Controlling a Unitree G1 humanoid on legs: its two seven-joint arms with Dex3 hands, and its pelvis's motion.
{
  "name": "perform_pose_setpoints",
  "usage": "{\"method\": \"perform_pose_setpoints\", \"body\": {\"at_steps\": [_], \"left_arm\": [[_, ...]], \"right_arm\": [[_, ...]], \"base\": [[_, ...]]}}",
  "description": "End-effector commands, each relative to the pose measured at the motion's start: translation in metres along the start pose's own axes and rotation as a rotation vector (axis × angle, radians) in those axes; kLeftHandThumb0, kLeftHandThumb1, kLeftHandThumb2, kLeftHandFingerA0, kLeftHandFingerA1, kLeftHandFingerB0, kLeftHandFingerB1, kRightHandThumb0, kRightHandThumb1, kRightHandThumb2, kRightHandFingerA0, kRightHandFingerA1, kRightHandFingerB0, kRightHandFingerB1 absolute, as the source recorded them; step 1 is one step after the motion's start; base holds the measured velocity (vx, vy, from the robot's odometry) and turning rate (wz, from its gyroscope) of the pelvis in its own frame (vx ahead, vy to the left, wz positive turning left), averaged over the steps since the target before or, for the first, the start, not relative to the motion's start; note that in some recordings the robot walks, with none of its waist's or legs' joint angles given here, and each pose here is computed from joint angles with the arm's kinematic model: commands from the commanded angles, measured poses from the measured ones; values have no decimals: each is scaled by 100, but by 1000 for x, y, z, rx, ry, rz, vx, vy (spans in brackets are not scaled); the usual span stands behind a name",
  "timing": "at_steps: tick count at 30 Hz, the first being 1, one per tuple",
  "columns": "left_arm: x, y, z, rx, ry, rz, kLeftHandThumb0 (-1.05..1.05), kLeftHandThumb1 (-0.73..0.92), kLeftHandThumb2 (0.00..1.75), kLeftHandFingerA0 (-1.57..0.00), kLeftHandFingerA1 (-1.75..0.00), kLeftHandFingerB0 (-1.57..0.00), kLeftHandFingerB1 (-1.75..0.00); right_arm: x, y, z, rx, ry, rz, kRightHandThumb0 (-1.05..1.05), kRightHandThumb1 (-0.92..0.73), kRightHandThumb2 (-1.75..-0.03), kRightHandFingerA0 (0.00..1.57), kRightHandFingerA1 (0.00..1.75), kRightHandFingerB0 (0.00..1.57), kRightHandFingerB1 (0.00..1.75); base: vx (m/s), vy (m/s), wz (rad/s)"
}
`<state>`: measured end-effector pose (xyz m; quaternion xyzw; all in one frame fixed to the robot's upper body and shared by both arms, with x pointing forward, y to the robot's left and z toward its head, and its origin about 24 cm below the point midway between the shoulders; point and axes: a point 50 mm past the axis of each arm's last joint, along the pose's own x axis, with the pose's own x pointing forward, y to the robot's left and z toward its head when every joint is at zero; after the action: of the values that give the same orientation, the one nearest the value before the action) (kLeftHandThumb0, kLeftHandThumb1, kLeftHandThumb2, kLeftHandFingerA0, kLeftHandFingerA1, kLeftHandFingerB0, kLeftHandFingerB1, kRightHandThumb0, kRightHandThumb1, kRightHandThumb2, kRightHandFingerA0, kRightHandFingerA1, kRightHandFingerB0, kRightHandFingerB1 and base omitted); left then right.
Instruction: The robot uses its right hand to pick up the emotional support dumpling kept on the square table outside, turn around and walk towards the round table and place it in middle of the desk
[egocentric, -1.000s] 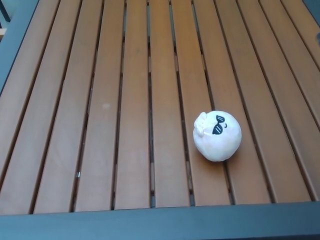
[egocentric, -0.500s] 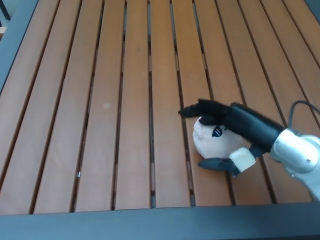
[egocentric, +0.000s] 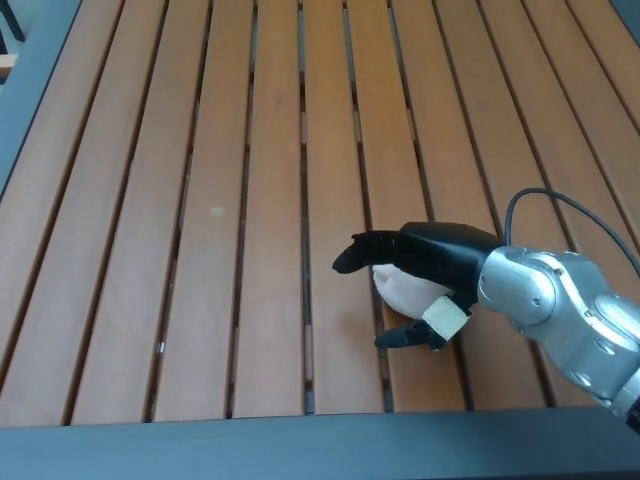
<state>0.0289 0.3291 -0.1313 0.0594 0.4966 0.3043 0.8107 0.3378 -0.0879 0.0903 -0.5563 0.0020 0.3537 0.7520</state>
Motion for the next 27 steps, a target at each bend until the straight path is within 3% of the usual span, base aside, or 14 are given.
{"method": "perform_pose_setpoints", "body": {"at_steps": [1,9,13,14,17,18,25,27], "left_arm": [[-2,4,5,-29,-87,15,-13,60,69,-90,-95,-87,-72],[-2,2,3,-26,-85,11,-13,59,69,-90,-96,-88,-72],[-2,2,3,-29,-85,11,-13,59,69,-90,-96,-88,-72],[-2,3,5,-26,-91,11,-10,57,73,-90,-96,-88,-75],[-2,3,5,-25,-93,10,-10,57,73,-90,-96,-88,-75],[-2,3,4,-10,-89,11,-9,57,72,-86,-92,-87,-73],[-3,2,0,12,-75,9,-10,58,72,-87,-96,-90,-76],[-4,2,-2,7,-72,3,-11,57,72,-85,-95,-88,-75]], "right_arm": [[-5,13,-25,-114,108,62,-60,-60,-58,30,51,38,39],[-6,12,-25,-397,46,-40,-65,-66,-60,30,55,44,44],[-5,12,-26,-415,41,-49,-65,-66,-60,30,55,44,44],[-5,8,-28,-481,57,-86,-59,-50,-87,23,58,38,55],[-5,6,-29,-512,61,-104,-59,-50,-87,23,58,38,55],[-6,10,-34,-527,100,-88,-41,-64,-59,12,47,37,38],[-10,22,-54,-598,267,6,-32,-70,-62,5,39,32,34],[-16,25,-67,-729,363,38,-36,-74,-63,12,40,38,33]], "base": [[0,0,0],[0,0,0],[0,0,0],[0,0,0],[0,0,0],[0,0,0],[0,0,0],[0,0,0]]}}
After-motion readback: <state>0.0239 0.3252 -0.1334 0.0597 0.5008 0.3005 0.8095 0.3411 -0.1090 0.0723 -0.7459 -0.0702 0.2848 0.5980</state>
